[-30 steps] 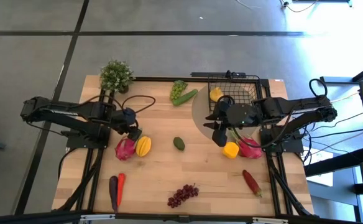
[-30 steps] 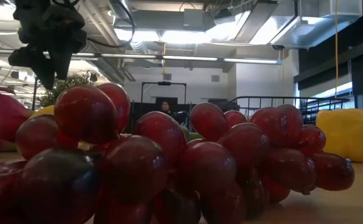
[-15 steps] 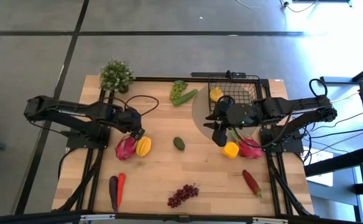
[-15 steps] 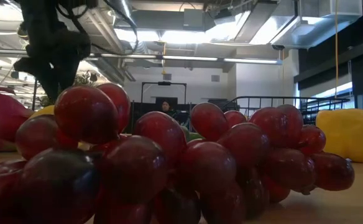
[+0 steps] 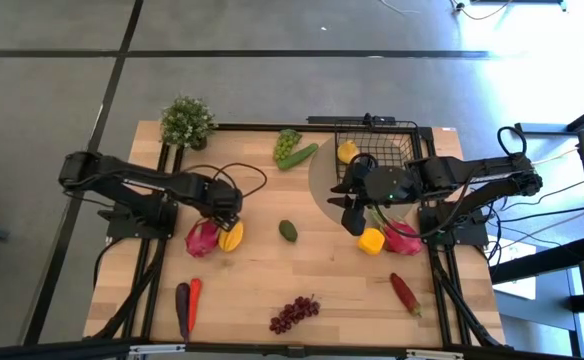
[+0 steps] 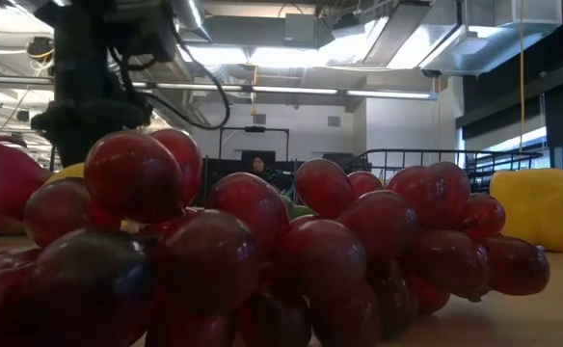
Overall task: Build produce basket
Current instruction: Put the left dragon fruit into the wire basket
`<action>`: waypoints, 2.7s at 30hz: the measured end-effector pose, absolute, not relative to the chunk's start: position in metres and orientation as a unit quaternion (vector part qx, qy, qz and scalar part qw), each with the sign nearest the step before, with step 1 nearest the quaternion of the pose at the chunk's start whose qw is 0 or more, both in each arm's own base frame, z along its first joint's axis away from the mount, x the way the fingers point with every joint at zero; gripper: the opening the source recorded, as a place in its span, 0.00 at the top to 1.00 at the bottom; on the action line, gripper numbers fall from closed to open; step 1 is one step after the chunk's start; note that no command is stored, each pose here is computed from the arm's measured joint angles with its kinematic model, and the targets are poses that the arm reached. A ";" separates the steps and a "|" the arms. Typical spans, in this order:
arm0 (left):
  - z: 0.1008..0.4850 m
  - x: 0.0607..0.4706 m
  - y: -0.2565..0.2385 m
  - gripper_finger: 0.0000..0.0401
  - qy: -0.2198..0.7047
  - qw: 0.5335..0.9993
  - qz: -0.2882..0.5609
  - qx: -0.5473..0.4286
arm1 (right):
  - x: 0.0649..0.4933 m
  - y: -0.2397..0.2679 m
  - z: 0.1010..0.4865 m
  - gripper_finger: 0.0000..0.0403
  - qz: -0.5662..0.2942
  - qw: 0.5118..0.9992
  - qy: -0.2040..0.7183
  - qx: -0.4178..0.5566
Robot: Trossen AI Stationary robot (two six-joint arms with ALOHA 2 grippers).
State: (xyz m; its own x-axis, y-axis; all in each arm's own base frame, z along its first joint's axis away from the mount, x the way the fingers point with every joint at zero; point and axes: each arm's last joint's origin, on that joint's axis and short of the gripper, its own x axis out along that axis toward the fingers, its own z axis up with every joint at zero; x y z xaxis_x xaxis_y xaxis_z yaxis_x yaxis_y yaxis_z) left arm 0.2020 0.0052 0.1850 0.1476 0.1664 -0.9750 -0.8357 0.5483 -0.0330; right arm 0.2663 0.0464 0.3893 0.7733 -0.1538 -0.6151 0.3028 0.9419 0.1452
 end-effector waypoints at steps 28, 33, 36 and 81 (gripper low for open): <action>0.163 0.212 0.004 0.97 0.602 0.670 0.334 -0.278 | 0.266 0.046 0.389 0.69 -0.122 0.934 0.315 0.118; 0.173 0.213 0.004 0.99 0.594 0.687 0.317 -0.273 | 0.266 0.046 0.389 0.69 -0.121 0.934 0.315 0.118; 0.189 0.219 0.004 0.99 0.574 0.711 0.306 -0.267 | 0.266 0.046 0.389 0.69 -0.121 0.934 0.315 0.117; 0.404 0.295 0.088 1.00 0.078 0.996 0.028 0.038 | 0.272 0.036 0.399 0.69 -0.213 0.945 0.240 0.065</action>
